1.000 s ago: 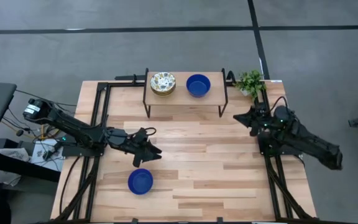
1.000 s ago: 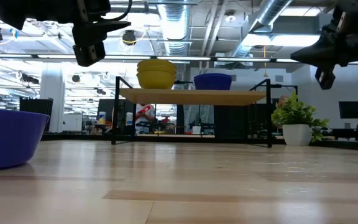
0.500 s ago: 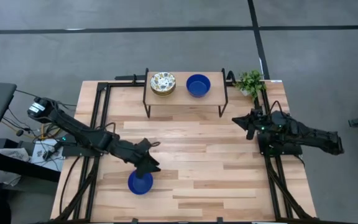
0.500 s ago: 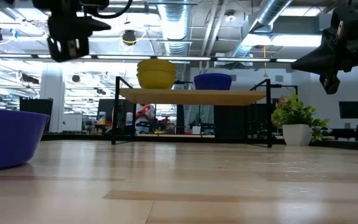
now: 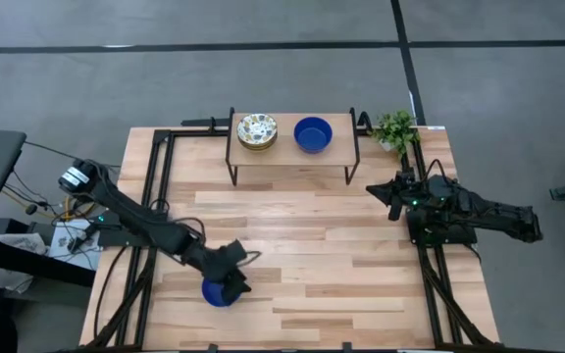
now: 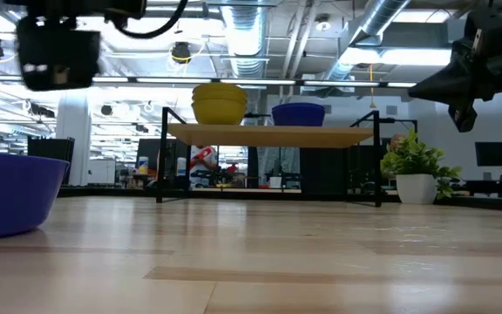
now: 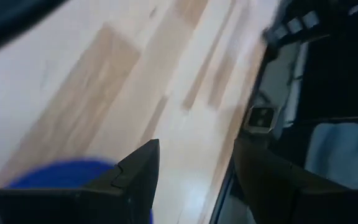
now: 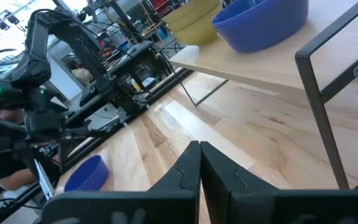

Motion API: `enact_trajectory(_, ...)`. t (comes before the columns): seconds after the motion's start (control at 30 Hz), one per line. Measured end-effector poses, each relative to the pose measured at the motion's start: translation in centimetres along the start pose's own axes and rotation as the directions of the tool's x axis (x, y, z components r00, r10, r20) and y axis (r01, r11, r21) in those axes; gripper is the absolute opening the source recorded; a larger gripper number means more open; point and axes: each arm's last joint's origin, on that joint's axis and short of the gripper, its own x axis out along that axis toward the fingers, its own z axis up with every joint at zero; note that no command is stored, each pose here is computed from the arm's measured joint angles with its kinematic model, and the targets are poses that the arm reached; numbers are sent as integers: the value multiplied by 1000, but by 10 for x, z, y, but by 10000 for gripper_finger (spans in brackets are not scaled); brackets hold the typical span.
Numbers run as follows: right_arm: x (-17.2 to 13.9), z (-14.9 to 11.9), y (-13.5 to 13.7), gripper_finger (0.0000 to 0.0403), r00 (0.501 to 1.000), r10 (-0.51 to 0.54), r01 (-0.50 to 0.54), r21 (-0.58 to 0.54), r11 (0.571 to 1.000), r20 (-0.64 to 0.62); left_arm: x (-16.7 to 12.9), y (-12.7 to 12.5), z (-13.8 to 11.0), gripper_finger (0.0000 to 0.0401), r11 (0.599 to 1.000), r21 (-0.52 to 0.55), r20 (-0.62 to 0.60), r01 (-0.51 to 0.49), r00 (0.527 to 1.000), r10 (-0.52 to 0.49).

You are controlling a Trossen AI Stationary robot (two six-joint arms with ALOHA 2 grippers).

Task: Pick & Place Mini bowls
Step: Stack the blue bowl on top of the blue bowl on the shelf

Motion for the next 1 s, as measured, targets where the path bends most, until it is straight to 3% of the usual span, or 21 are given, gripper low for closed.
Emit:
enact_trajectory(0.3,0,-1,0,0,1000,-4,4,-1,1000,-9,11,-21,-17,204,994,-68,-122,-88,989,80)
enact_trajectory(0.6,0,-2,-1,0,1000,-9,9,-2,1000,-18,5,-30,-44,204,980,-151,-168,-128,981,102)
enact_trajectory(0.8,0,-2,-1,0,1000,-10,10,-2,1000,-19,3,-29,-52,204,975,-148,-181,-166,974,139)
enact_trajectory(1.0,0,-2,-1,0,1000,-10,10,-2,1000,-20,8,-24,-55,204,976,-73,-201,-203,962,185)
